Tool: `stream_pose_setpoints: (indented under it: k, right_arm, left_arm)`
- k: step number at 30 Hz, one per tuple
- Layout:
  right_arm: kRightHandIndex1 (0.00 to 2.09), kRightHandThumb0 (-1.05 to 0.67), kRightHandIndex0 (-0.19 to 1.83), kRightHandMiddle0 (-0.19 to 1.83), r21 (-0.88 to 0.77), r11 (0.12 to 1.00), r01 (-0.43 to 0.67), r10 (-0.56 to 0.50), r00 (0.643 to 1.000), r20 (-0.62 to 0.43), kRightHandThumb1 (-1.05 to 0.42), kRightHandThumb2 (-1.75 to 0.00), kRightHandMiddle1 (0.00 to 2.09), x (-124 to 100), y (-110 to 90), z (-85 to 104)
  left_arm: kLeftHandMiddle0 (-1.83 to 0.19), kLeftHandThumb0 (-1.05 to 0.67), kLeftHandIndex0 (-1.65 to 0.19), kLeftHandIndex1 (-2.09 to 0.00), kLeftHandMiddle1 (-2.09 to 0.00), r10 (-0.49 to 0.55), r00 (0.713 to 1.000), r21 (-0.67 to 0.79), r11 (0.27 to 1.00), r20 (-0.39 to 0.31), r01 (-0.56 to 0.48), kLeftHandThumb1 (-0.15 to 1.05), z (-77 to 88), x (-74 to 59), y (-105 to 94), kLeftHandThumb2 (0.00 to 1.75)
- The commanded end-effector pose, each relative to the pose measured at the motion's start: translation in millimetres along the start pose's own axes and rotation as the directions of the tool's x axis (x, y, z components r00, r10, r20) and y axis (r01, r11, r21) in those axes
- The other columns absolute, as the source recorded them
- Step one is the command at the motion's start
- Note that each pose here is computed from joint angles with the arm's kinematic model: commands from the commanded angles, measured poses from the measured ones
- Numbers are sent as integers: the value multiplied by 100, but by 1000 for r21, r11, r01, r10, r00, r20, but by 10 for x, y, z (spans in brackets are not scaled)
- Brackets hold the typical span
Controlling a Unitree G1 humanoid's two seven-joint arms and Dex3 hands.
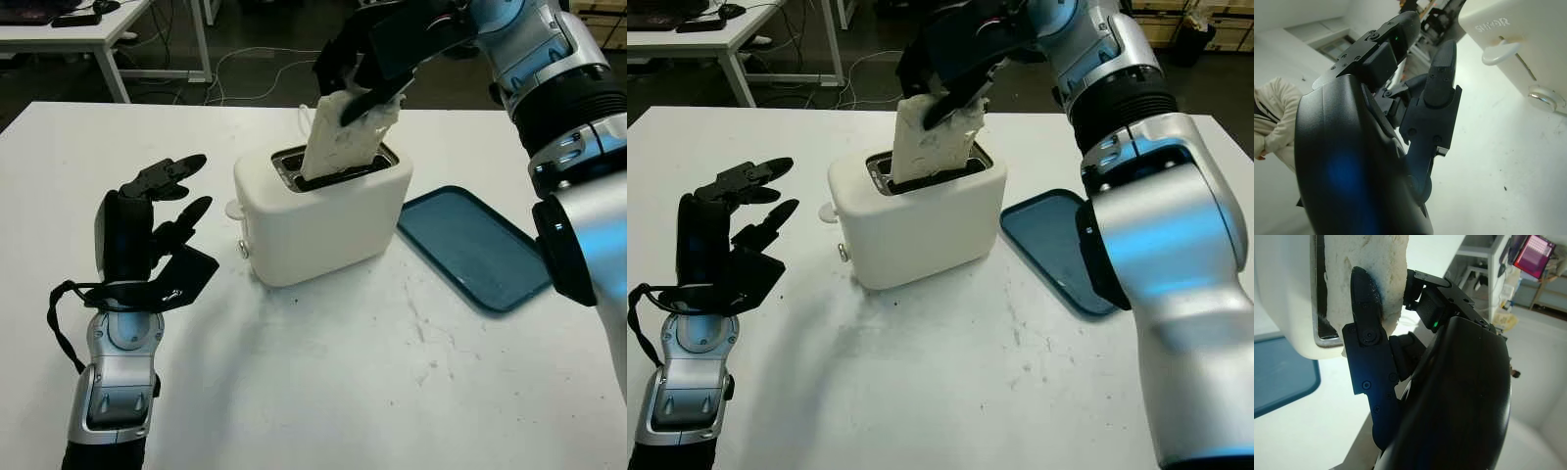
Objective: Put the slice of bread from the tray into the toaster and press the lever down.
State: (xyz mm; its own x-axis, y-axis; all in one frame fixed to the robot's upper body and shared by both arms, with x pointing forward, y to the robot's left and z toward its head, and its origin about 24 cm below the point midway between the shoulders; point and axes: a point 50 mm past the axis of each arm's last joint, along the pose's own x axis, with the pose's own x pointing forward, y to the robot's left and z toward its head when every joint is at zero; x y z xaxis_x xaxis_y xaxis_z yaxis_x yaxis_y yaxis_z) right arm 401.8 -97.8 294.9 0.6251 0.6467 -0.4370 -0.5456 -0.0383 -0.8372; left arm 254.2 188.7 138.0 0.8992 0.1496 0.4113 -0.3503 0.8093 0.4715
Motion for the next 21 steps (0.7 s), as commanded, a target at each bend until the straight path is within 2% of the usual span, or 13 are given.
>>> stream_pose_setpoints:
  k: [1,9,13,21]
  right_arm:
    - [175,-46,94,72,31,999,-14,14,1000,-7,-92,-20,174,17,41,-43]
    - [175,-46,84,71,58,998,-24,26,999,-39,-92,-19,161,69,132,-132]
    - [175,-43,88,70,68,997,-24,27,999,-42,-92,-19,169,77,161,-162]
    - [175,-43,82,69,54,999,-3,6,999,-53,-92,-21,163,105,187,-184]
  left_arm:
    - [-61,-29,-86,-9,-91,-1,1000,13,1000,9,1,92,-8,-16,-2,4]
    - [-61,-29,-86,-9,-91,-2,1000,11,1000,3,2,92,5,-17,-4,4]
    - [-61,-29,-86,-8,-91,-3,1000,12,1000,5,3,92,5,-19,-5,4]
    - [-61,-29,-87,-8,-91,-1,1000,14,1000,0,1,92,4,-23,-10,3]
